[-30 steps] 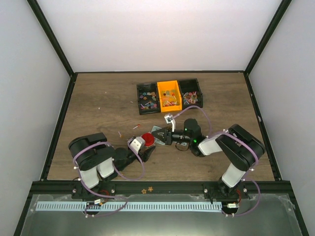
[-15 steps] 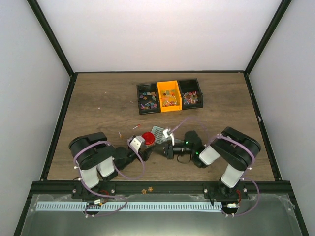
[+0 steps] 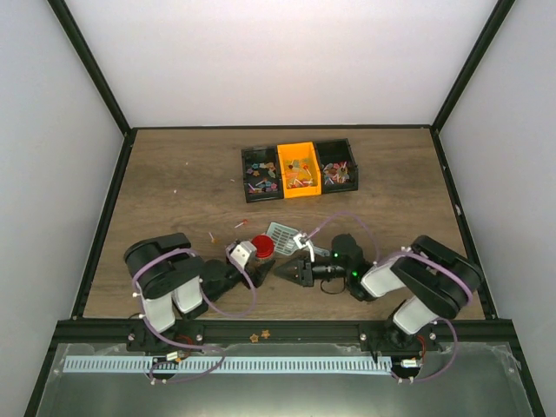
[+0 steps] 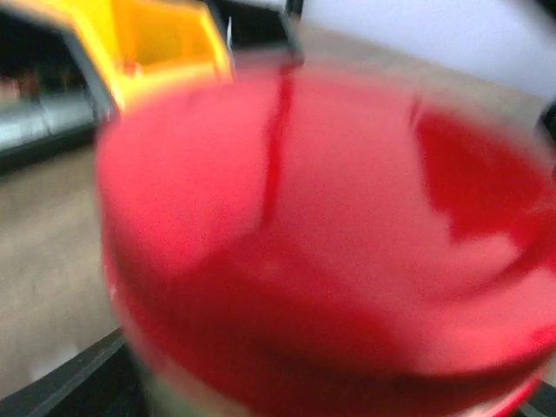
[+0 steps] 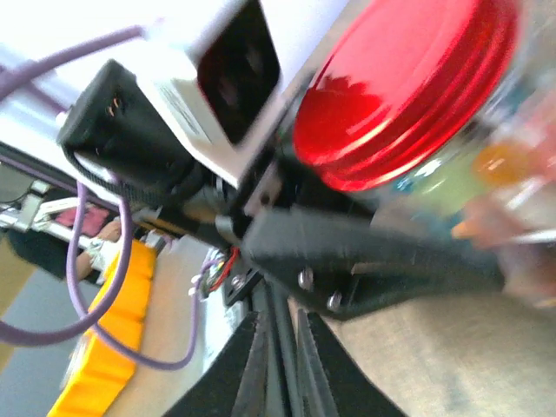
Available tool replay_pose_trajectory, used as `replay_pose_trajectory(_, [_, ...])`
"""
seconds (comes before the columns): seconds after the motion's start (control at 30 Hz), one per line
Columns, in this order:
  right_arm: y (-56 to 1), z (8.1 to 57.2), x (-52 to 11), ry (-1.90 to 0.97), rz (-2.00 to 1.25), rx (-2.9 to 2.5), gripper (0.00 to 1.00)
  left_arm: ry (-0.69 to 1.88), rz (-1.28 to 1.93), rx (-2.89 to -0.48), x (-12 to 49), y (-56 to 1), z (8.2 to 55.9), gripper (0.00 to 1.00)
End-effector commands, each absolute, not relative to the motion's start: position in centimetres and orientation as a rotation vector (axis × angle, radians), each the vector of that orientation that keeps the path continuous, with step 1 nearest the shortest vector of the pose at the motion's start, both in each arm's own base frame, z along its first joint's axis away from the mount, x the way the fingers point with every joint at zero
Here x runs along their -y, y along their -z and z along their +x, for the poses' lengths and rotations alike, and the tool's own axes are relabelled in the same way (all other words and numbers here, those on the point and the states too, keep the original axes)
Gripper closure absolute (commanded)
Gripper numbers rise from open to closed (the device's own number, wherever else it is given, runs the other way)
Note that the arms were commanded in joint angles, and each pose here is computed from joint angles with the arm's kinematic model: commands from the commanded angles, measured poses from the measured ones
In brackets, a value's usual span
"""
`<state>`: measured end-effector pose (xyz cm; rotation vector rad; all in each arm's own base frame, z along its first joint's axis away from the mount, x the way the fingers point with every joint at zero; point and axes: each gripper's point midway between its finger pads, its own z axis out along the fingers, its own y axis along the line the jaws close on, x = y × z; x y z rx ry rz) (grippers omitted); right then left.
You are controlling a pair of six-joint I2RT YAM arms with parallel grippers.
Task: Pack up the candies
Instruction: Screw the bottle lid onto the packing bottle.
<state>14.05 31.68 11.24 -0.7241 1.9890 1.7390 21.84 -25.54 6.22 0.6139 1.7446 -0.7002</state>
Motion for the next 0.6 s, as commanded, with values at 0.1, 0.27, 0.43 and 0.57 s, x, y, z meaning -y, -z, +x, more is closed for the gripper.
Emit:
replay_pose_trajectory(0.1, [-11.7,19.1,-30.3,-1.424,-0.563,-2.033,0.75,0.773,0.607,-1.810,21.8,-5.5,17.8,0.18])
replay_pose_trajectory(0.27, [-12.1,19.6,-29.6,-1.342,-0.545,-2.039,0.74,0.792,0.603,-1.790,22.2,-5.9,17.9,0.16])
replay_pose_trajectory(0.43, [-12.5,20.5,-28.1,-1.237,-0.479,-2.036,0.68,0.809,0.605,-1.771,22.2,-6.5,17.7,0.12])
replay_pose_trajectory(0.57, [-12.9,21.3,-26.6,-1.129,-0.428,-2.031,0.62,0.798,0.622,-1.763,21.6,-6.7,17.2,0.03])
